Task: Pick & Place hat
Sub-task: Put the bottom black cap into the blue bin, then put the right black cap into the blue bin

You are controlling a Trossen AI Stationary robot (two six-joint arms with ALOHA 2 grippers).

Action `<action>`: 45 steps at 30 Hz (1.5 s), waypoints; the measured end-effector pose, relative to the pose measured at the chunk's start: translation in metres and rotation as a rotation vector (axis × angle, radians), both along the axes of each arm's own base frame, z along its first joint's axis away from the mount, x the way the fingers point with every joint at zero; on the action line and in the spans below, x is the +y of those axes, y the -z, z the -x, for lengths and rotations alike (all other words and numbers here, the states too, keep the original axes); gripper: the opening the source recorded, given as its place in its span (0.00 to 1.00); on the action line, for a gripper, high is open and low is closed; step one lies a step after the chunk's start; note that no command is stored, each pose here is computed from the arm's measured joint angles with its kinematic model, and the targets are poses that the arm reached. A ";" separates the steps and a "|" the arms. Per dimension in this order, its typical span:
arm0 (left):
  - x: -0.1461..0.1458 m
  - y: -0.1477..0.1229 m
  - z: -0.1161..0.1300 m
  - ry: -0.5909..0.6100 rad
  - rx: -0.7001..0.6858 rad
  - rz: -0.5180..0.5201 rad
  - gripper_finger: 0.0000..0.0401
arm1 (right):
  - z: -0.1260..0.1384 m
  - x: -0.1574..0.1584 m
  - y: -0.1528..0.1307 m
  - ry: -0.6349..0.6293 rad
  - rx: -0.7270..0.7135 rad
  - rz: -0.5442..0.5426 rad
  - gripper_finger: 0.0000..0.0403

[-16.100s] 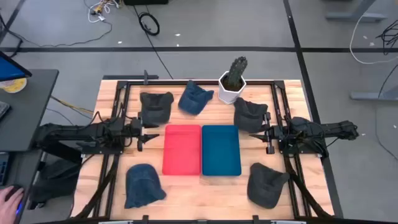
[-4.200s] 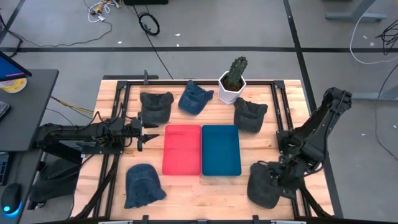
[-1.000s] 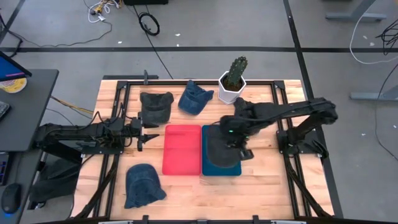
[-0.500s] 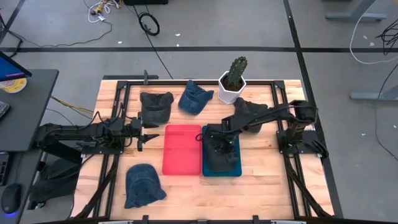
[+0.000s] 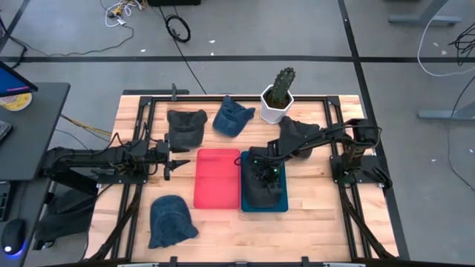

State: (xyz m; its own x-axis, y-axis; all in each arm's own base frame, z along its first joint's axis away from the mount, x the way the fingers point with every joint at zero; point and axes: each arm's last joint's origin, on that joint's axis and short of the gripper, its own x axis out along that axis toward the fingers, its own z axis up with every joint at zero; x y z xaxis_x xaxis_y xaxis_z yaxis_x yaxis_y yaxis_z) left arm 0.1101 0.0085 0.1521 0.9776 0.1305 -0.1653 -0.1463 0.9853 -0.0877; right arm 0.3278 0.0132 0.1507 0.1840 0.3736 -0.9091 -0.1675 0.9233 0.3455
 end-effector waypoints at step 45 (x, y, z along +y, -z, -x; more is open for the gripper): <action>0.000 0.000 0.000 0.000 0.000 0.000 0.53 | 0.146 -0.085 -0.239 0.571 -0.090 0.514 0.58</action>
